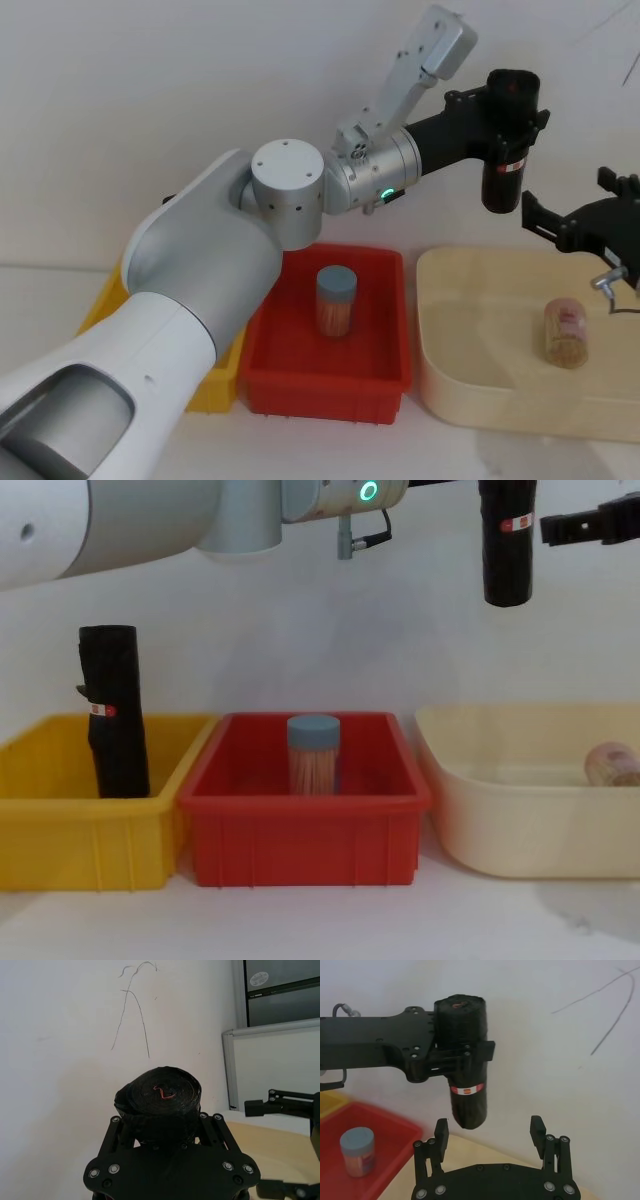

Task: Pick up the garbage bag with the one hand and transfer it to the other hand.

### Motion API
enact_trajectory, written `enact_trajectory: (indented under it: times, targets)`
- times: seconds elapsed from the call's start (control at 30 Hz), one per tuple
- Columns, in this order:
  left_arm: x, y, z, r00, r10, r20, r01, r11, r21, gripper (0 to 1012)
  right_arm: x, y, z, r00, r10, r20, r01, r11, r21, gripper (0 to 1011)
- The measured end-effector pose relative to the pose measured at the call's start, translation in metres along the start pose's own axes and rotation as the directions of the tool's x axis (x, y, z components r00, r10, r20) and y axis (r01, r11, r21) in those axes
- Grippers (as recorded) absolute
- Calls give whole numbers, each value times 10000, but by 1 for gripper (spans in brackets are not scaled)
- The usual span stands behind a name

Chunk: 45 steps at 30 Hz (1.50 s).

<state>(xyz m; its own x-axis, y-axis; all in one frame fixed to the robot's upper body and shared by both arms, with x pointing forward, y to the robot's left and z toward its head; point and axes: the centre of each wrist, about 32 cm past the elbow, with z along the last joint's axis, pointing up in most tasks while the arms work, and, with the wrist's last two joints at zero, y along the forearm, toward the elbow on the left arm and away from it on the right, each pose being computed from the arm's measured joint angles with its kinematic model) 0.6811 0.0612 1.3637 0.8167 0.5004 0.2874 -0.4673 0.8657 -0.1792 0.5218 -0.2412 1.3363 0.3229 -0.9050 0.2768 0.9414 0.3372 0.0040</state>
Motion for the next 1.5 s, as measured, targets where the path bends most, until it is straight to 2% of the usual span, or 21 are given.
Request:
enact_trajectory:
  times: [0.77,1.1,1.5]
  targets:
    - [0,0,0,10000,0,0,0,10000,0,499,-84,245,36,9984,285,-488,-292,9995,-128,1004]
    - [0,0,0,10000,0,0,0,10000,0,499,-156,368,54,9968,409,-685,-418,9991,-106,1004]
    - [0,0,0,10000,0,0,0,10000,0,499,-201,564,24,9975,146,-689,-150,9999,-45,1004]
